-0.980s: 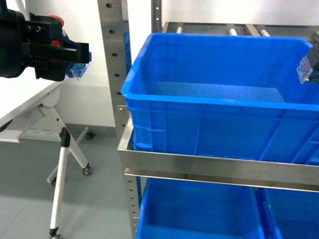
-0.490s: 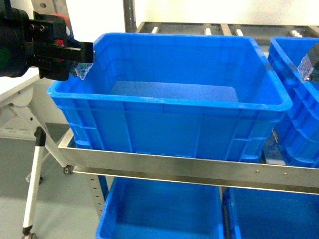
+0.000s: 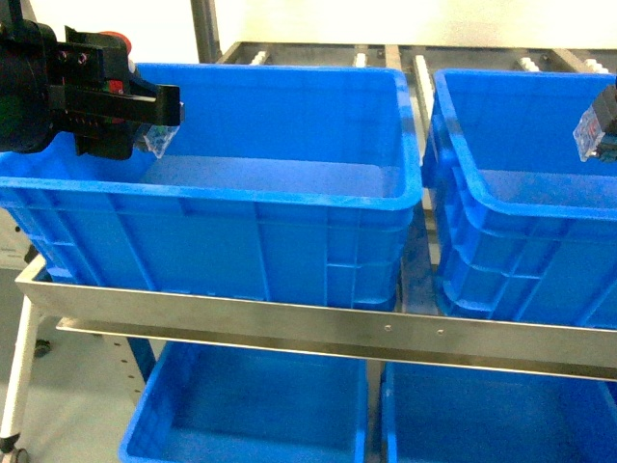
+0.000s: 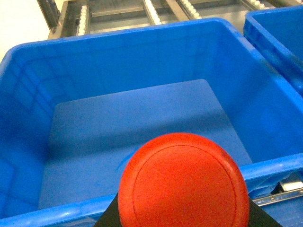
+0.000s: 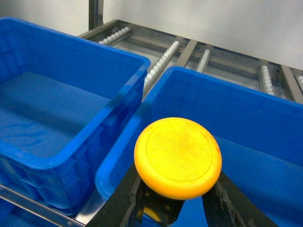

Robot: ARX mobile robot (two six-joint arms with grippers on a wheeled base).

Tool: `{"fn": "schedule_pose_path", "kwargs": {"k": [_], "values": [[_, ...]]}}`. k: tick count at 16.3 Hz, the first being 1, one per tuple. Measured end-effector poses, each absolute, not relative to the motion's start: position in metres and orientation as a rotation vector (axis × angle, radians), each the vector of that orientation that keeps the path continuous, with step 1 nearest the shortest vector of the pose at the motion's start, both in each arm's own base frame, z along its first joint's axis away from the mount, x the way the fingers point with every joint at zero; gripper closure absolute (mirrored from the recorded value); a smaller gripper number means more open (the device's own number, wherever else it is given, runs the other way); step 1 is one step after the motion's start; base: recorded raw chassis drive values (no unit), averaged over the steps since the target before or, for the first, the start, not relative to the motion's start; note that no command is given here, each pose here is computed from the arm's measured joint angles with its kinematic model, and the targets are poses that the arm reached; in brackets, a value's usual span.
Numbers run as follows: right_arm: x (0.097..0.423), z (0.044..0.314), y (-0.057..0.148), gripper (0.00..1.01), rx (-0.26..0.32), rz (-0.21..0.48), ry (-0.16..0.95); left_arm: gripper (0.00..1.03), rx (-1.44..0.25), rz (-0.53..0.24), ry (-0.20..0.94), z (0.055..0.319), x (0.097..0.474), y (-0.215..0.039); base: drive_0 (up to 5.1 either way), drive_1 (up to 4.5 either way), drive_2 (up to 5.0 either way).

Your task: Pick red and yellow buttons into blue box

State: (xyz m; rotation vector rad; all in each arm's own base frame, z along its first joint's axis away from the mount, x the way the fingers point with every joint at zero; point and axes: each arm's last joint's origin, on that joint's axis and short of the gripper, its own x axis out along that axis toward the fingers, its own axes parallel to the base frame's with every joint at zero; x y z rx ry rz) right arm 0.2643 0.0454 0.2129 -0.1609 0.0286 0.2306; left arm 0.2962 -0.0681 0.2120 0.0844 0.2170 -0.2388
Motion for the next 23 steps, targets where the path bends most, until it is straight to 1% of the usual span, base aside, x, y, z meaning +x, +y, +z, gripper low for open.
{"fn": "schedule_pose_path", "kwargs": {"k": [13,18,23], "values": [[0.2643,0.2128,0.0454,0.75,-0.161,0.233,0.029,0.79,0.085,-0.238,0.219,0.2118,0.2961,-0.0681,4.8,-3.57,-1.3],[0.2646,0.2130,0.0436,0.75,-0.161,0.221,0.029,0.79,0.084,-0.242,0.217,0.2120,0.2960,-0.0685,2.7,0.46,-3.2],[0.2646,0.2133,0.0439,0.75,-0.161,0.222,0.026,0.79,0.084,-0.237,0.215,0.2123,0.2962,-0.0676,0.0,0.00,0.0]]}}
